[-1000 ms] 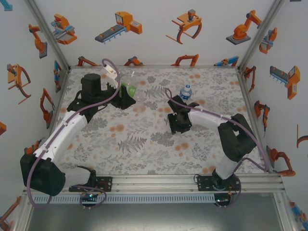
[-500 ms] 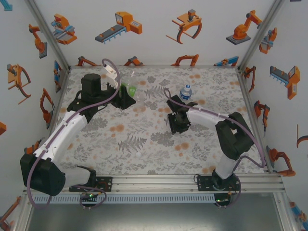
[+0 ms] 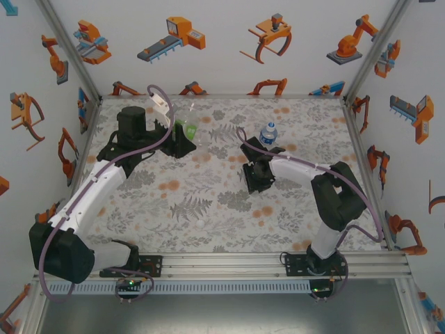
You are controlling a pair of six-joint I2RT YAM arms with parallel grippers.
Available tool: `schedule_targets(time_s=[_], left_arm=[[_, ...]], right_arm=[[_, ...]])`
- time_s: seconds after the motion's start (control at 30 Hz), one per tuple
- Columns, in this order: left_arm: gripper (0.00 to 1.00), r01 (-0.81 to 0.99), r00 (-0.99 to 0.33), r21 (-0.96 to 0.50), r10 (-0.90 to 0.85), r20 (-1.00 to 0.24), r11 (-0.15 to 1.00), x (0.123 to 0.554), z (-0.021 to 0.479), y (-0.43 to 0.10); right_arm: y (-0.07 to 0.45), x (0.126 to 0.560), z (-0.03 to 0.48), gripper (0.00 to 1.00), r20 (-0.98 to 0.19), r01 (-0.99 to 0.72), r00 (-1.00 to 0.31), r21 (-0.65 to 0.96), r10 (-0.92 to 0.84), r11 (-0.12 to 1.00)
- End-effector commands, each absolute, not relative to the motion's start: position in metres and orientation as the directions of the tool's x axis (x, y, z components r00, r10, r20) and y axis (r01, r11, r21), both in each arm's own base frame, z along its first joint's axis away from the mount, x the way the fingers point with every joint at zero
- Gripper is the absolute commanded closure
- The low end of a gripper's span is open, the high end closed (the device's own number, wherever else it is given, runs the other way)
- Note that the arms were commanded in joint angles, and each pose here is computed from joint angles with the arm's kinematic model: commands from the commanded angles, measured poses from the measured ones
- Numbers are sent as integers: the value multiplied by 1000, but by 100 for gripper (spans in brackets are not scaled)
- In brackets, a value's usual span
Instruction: Screw on the bottle caps
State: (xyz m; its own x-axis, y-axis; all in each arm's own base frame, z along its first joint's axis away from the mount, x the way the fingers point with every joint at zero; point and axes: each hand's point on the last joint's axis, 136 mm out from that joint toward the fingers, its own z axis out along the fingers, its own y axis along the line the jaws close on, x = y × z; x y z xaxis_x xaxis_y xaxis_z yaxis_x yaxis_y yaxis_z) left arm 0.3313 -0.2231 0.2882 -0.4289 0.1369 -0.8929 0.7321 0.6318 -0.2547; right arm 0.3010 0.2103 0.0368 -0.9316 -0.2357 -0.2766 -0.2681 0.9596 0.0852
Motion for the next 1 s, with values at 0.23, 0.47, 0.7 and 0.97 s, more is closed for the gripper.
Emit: schedule_targets(time_s=[0.23,0.47,0.7,0.97], left_arm=[[100,752,-399,-242,131,-908,613,326,300,-223],[100,752,-397,-242,129,-909,613,325,302,-223],[100,753,-397,-242,130,-908,612,325,301,-223],[100,752,-399,-244,128,-908,613,325,301,-223]], right_arm=[[211,301,37,61,-270,-269,-932,73,-240,960],[211,301,36,61,-266,-269,-933,71,-242,961],[211,301,35,61,-263,-267,-934,69,-240,961],[210,301,36,64,-265,-266,-934,69,-240,961]])
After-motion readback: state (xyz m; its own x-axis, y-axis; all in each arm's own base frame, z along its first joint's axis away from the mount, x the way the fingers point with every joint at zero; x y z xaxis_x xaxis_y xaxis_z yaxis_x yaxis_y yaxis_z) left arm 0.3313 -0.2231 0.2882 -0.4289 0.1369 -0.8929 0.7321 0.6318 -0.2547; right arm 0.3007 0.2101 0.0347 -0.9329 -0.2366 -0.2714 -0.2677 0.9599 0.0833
